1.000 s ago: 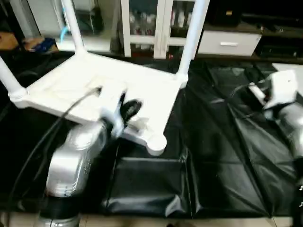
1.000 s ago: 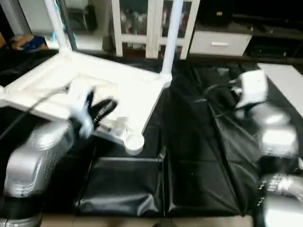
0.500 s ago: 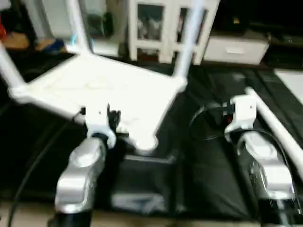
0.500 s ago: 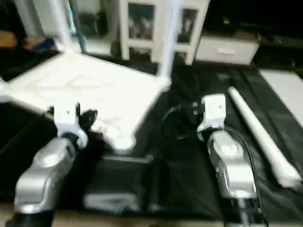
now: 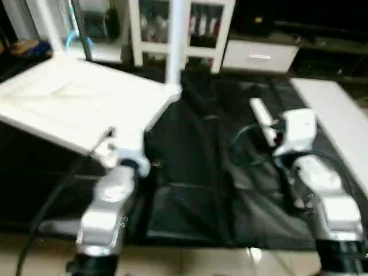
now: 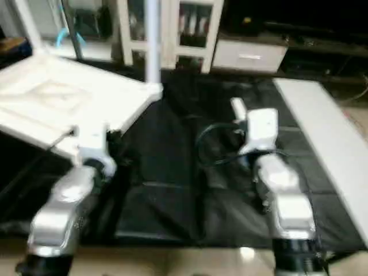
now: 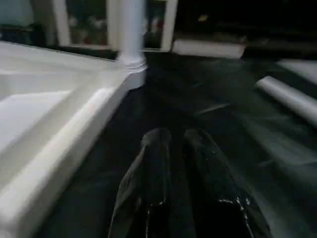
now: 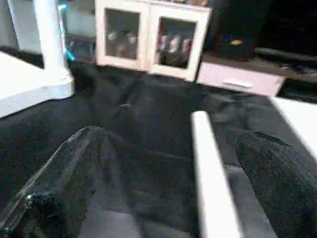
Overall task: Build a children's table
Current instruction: Move to table
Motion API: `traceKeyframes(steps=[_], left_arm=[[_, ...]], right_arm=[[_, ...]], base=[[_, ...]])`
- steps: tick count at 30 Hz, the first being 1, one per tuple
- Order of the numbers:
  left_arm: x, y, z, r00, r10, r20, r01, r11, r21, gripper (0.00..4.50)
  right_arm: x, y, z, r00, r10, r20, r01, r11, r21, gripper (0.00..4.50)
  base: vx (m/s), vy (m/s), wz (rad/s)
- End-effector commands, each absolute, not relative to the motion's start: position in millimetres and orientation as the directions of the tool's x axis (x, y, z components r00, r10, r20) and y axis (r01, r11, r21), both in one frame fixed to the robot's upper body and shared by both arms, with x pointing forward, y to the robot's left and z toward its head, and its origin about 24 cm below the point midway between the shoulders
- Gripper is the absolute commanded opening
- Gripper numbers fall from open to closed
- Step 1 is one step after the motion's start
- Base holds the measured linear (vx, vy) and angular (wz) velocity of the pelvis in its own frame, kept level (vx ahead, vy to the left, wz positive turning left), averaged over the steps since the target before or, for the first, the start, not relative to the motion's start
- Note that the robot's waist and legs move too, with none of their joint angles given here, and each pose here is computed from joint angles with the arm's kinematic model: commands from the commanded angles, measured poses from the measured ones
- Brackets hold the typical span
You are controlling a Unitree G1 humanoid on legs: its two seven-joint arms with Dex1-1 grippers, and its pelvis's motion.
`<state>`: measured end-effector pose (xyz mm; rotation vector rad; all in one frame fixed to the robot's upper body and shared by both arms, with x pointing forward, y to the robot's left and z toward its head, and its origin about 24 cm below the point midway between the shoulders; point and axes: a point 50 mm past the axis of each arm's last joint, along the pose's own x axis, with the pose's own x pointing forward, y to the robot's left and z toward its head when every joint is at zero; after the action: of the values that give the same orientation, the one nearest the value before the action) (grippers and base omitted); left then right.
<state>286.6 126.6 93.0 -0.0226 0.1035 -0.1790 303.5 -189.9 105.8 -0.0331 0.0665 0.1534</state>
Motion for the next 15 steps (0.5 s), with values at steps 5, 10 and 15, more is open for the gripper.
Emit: traceKeyframes(steps=[5, 10, 15], left_arm=[[285.1, 135.8, 95.7, 0.978, -0.184, -0.096, 0.187, 0.982, 0.022, 0.69], [268.2, 113.1, 91.6, 0.896, -0.425, -0.126, 0.432, 0.901, 0.033, 0.69], [254.8, 100.2, 88.5, 0.802, -0.574, -0.164, 0.584, 0.812, 0.017, 0.69]], right_arm=[[307.8, -187.7, 107.1, 0.974, 0.187, -0.125, -0.194, 0.980, -0.048, 4.48], [323.9, -205.0, 106.5, 0.964, 0.174, -0.203, -0.182, 0.983, -0.020, 4.48], [343.0, -222.4, 98.9, 0.924, 0.161, -0.347, -0.184, 0.982, -0.035, 4.48]], base=[[-0.113, -0.113, -0.09], [-0.127, 0.016, 0.00], [-0.048, -0.015, 0.08]])
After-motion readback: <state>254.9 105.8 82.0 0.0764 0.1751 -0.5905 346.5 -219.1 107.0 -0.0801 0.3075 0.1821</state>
